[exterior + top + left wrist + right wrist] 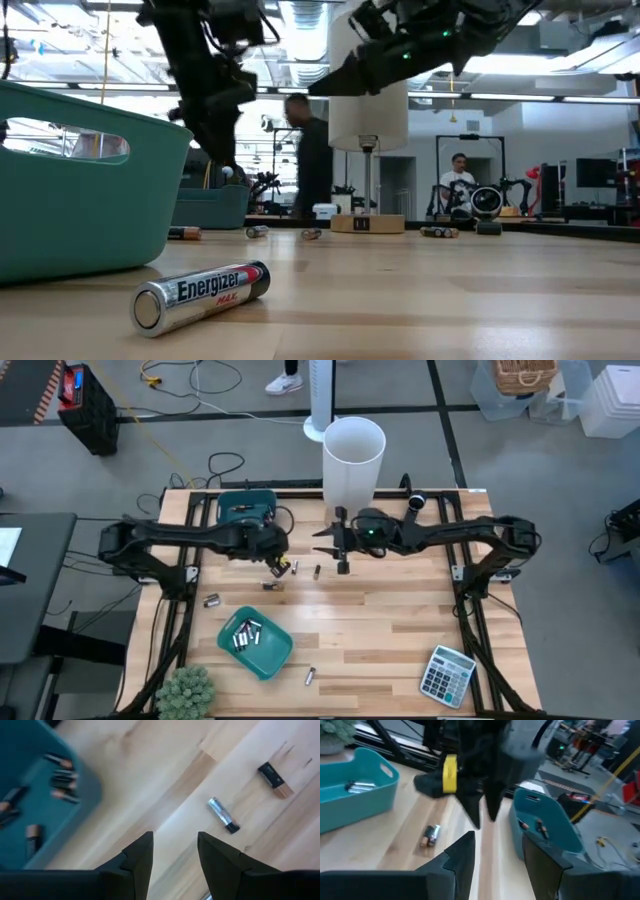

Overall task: Sort batteries
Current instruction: Put the silver battery into the green bin

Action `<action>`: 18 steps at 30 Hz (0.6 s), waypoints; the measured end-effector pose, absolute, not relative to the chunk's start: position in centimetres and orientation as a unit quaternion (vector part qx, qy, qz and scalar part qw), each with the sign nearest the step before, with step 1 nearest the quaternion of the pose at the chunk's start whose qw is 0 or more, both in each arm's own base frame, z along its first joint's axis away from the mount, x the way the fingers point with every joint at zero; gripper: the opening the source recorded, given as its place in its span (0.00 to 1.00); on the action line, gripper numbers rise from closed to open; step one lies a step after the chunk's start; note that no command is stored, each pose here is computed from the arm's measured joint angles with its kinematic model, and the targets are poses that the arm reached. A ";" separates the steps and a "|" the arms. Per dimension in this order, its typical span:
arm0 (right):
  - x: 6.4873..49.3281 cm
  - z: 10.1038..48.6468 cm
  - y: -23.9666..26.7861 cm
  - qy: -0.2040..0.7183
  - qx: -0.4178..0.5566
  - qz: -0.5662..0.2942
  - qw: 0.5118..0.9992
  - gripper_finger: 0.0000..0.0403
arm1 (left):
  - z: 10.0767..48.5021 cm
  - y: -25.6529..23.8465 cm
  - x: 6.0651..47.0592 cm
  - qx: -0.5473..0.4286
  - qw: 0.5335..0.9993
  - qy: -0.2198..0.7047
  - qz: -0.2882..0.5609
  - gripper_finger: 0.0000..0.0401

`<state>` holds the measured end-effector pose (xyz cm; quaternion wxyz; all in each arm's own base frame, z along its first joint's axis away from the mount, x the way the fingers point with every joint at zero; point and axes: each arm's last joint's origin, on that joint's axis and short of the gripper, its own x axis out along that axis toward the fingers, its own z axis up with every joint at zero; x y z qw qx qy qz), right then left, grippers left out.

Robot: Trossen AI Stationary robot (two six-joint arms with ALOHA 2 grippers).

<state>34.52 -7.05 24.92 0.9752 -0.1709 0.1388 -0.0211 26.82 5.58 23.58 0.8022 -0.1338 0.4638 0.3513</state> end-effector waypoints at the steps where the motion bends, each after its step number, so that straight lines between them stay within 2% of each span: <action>1: 34.2 25.1 -7.0 0.139 -0.174 -0.028 0.975 0.44 | 23.2 5.9 27.1 -0.138 0.801 0.468 0.347 0.37; 8: 32.0 26.0 -7.3 0.128 -0.179 -0.053 0.974 0.44 | 20.5 7.3 29.3 -0.172 0.803 0.476 0.316 0.37; 18: 31.8 25.9 -7.3 0.130 -0.176 -0.053 0.974 0.44 | 17.2 7.6 31.2 -0.219 0.795 0.491 0.280 0.37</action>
